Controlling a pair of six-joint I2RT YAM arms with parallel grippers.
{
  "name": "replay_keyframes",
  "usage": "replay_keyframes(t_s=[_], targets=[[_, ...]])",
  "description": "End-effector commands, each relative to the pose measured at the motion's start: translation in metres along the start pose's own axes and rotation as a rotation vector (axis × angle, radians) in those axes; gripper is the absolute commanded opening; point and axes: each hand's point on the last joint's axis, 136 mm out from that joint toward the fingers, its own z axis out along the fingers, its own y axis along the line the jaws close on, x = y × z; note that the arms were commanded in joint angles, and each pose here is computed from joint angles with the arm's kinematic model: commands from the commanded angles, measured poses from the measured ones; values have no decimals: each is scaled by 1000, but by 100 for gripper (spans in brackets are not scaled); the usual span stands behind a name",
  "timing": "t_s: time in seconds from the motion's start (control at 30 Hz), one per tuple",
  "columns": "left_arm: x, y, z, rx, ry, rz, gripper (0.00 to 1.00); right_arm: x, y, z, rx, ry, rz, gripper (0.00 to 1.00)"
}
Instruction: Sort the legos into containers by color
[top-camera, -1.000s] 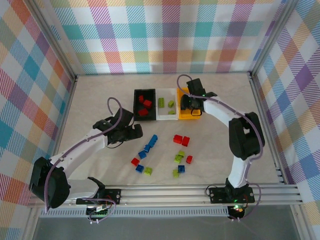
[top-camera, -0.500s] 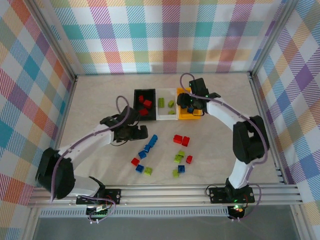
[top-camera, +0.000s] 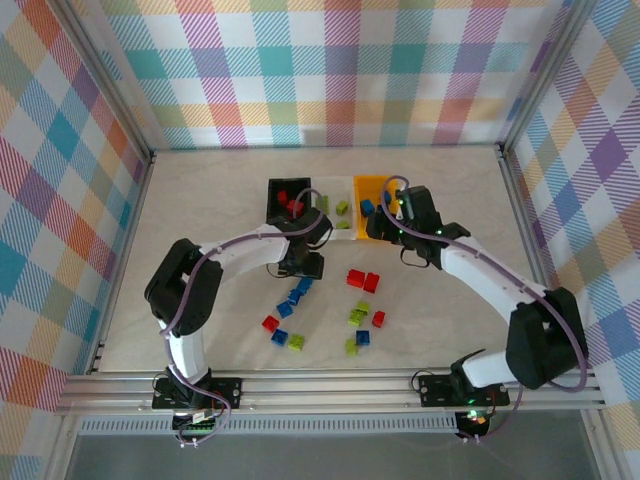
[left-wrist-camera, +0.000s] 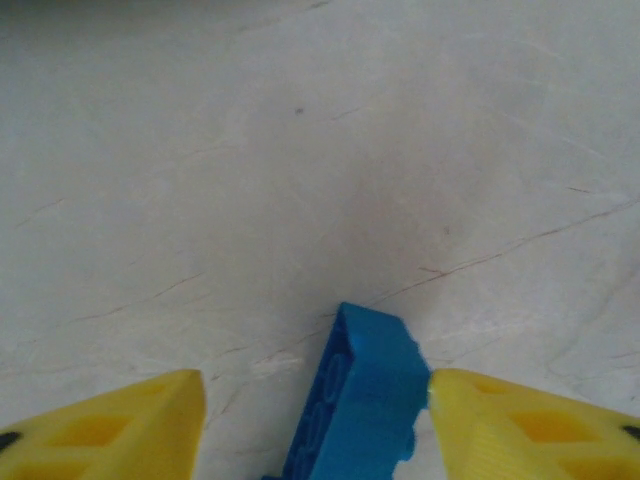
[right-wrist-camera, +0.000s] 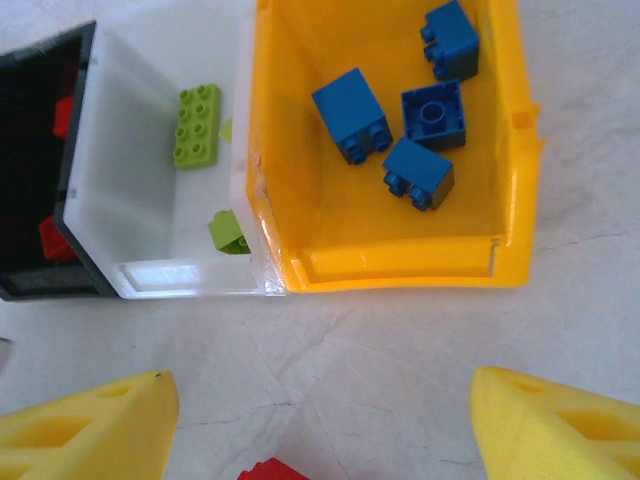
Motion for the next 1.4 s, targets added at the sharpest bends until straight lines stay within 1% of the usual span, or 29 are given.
replay_keyframes(t_s=[0.0,0.17,0.27,0.33,0.43,0.53,0.63,0.8,0.9,1.03,1.07,1.23,1.37], targets=[[15,3,7,-56,62,50,54,-8,-8,-10,20,-57,30,78],[21,2,13,-72,74,62,39,-12,-15,-17,29,-81,48,78],[21,1,12,-73,73,64,38,-13,-16,-18,28,-83,54,79],[22,1,13,-76,73,63,34,-12,-17,-17,27,-82,57,79],[23,0,15,-75,79,66,32,-10,-18,-17,29,-79,63,79],[23,-2,15,-73,74,69,26,-9,-20,-17,31,-78,70,79],[18,-9,6,-54,50,74,21,-6,-23,-16,41,-71,76,79],[-1,-31,-21,17,-8,70,15,-2,-32,-20,61,-81,103,80],[-17,-46,-39,71,-49,61,14,2,-38,-24,79,-82,109,80],[-50,-69,-60,139,-121,48,14,11,-46,-31,97,-87,121,80],[-63,-77,-67,155,-147,46,13,14,-48,-32,100,-83,124,80],[-119,-110,-77,210,-272,24,13,22,-53,-38,109,-77,132,80],[-162,-126,-74,222,-378,-3,14,26,-56,-42,118,-72,128,81]])
